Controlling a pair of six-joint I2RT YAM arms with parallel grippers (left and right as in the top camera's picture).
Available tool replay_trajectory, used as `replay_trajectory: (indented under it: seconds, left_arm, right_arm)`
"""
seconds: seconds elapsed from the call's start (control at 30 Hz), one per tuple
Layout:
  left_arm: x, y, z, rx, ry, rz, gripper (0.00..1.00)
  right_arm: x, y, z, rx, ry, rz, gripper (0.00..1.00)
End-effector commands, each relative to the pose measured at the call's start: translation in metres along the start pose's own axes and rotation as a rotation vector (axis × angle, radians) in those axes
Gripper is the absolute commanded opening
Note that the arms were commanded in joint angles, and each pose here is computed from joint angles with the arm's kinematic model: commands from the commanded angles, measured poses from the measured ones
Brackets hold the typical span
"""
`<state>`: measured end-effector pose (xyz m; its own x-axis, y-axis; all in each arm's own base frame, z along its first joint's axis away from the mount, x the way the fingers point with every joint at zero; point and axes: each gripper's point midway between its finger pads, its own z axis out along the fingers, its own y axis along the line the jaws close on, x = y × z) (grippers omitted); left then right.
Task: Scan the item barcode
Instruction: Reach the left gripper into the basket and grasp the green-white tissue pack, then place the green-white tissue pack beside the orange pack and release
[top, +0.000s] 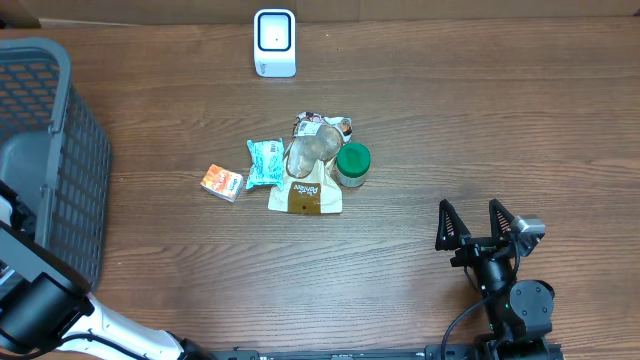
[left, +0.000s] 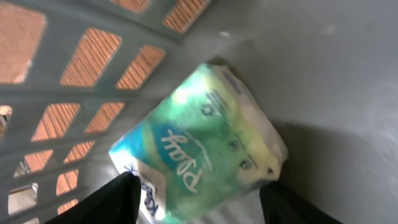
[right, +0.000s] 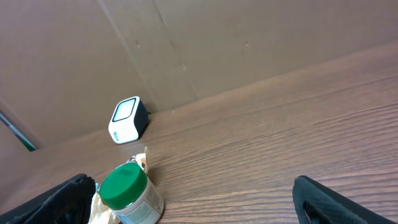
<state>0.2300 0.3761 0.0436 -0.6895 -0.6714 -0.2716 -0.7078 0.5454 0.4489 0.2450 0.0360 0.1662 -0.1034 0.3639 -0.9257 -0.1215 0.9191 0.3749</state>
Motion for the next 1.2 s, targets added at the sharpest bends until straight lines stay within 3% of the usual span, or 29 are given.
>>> replay_trajectory:
  seconds: [0.0, 0.1, 0.13, 0.23, 0.43, 0.57, 0.73, 0.9, 1.03, 1.17]
  left_arm:
    - [0.01, -0.013, 0.02, 0.046, 0.05, 0.016, 0.62]
    - [0.019, -0.022, 0.032, 0.058, 0.088, 0.033, 0.55]
    - [0.022, -0.023, 0.035, 0.059, 0.102, 0.04, 0.47]
    - [0.026, -0.029, 0.036, 0.077, 0.115, 0.051, 0.05]
    - [0.02, -0.037, 0.019, 0.088, 0.124, 0.075, 0.04]
    - [0.0, -0.039, -0.02, 0.094, 0.094, 0.028, 0.04]
    - [-0.047, -0.032, -0.121, 0.134, -0.068, -0.06, 0.04]
    - [-0.071, -0.039, -0.248, 0.314, -0.325, -0.06, 0.04]
    - [-0.051, -0.044, -0.34, 0.435, -0.501, -0.04, 0.04]
    - [-0.002, -0.067, -0.413, 0.567, -0.599, 0.047, 0.04]
  right_arm:
    - [0.001, 0.0, 0.0, -0.004, -0.005, -0.005, 1.0]
    - [0.001, 0.0, 0.0, -0.004, -0.005, -0.005, 1.0]
    - [0.001, 0.0, 0.0, -0.004, -0.005, -0.005, 1.0]
    - [0.001, 0.0, 0.0, -0.004, -0.005, -0.005, 1.0]
    - [0.001, 0.0, 0.0, -0.004, -0.005, -0.005, 1.0]
    - [0.001, 0.0, 0.0, -0.004, -0.005, -0.005, 1.0]
    - [0.001, 0.0, 0.0, -0.004, -0.005, -0.004, 1.0]
    - [0.001, 0.0, 0.0, -0.004, -0.005, -0.005, 1.0]
    - [0.001, 0.0, 0.0, -0.004, -0.005, -0.004, 1.0]
    - [0.001, 0.0, 0.0, -0.004, -0.005, -0.004, 1.0]
